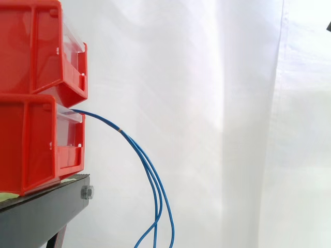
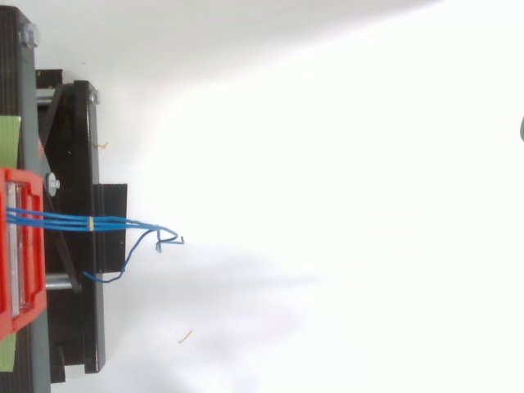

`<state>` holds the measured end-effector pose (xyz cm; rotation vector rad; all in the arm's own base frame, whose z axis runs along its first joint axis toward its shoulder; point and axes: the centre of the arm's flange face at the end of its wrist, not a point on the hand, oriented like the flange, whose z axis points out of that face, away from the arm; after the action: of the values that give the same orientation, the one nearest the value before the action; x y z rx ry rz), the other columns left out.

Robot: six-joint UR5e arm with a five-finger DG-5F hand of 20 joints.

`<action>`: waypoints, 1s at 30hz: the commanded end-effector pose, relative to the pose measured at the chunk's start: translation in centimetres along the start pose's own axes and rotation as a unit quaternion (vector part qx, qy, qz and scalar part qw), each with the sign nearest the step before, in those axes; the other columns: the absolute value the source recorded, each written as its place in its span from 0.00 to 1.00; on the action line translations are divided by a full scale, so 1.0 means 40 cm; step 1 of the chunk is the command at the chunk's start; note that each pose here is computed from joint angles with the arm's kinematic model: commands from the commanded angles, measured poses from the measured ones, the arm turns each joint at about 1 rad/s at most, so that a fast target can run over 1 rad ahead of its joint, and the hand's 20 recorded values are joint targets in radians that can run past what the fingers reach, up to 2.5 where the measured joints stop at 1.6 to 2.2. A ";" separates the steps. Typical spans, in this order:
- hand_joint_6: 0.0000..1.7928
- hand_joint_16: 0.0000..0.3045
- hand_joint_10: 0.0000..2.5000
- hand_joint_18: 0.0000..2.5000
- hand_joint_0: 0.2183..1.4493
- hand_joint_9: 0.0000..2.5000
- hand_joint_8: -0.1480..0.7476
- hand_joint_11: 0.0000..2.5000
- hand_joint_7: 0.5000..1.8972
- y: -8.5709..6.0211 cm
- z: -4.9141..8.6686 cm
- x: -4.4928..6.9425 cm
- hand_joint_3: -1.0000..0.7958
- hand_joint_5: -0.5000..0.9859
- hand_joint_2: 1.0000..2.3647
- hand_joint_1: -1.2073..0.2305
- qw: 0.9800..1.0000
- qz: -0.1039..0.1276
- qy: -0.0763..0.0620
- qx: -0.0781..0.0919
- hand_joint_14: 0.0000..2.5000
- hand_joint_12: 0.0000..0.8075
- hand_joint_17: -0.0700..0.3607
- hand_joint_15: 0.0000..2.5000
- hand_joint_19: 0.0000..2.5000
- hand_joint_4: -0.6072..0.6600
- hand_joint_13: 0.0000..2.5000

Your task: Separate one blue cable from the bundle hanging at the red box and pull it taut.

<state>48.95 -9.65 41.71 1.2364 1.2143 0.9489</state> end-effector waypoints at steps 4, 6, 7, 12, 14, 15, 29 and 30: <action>0.28 0.16 0.00 0.16 0.22 0.19 0.45 0.06 0.15 0.001 0.000 0.000 0.28 0.18 0.00 0.38 1.000 0.000 0.000 0.000 0.00 0.45 0.42 0.09 0.10 0.58 0.21; 0.28 0.16 0.00 0.16 0.21 0.19 0.45 0.07 0.15 -0.001 0.000 0.000 0.28 0.18 0.00 0.37 1.000 0.000 0.000 0.000 0.00 0.45 0.42 0.09 0.10 0.58 0.21; 0.28 0.16 0.00 0.16 0.21 0.19 0.45 0.07 0.15 0.001 0.000 0.000 0.28 0.18 0.00 0.37 1.000 0.000 0.000 0.000 0.00 0.45 0.42 0.08 0.10 0.58 0.21; 0.28 0.17 0.00 0.17 0.20 0.20 0.46 0.07 0.15 0.001 0.000 0.002 0.28 0.18 0.00 0.40 1.000 0.000 0.001 0.000 0.00 0.46 0.43 0.09 0.11 0.59 0.22; 0.28 0.17 0.00 0.18 0.20 0.21 0.47 0.07 0.15 0.001 0.000 0.000 0.28 0.18 0.00 0.41 1.000 0.000 0.000 0.000 0.00 0.46 0.43 0.09 0.11 0.59 0.22; 0.28 0.17 0.00 0.18 0.20 0.21 0.47 0.07 0.14 0.001 0.000 0.002 0.28 0.18 0.00 0.41 1.000 0.000 0.001 0.000 0.00 0.46 0.43 0.09 0.11 0.59 0.22; 0.28 0.17 0.00 0.19 0.20 0.22 0.48 0.08 0.15 0.012 0.008 0.022 0.28 0.19 0.00 0.43 1.000 0.005 0.012 -0.017 0.00 0.47 0.43 0.09 0.12 0.60 0.23; 0.28 0.17 0.00 0.19 0.20 0.22 0.48 0.08 0.15 0.012 0.009 0.026 0.28 0.19 0.00 0.43 1.000 0.006 0.017 -0.020 0.00 0.46 0.43 0.09 0.12 0.61 0.23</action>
<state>49.32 -8.93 41.95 1.2149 1.2097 0.9821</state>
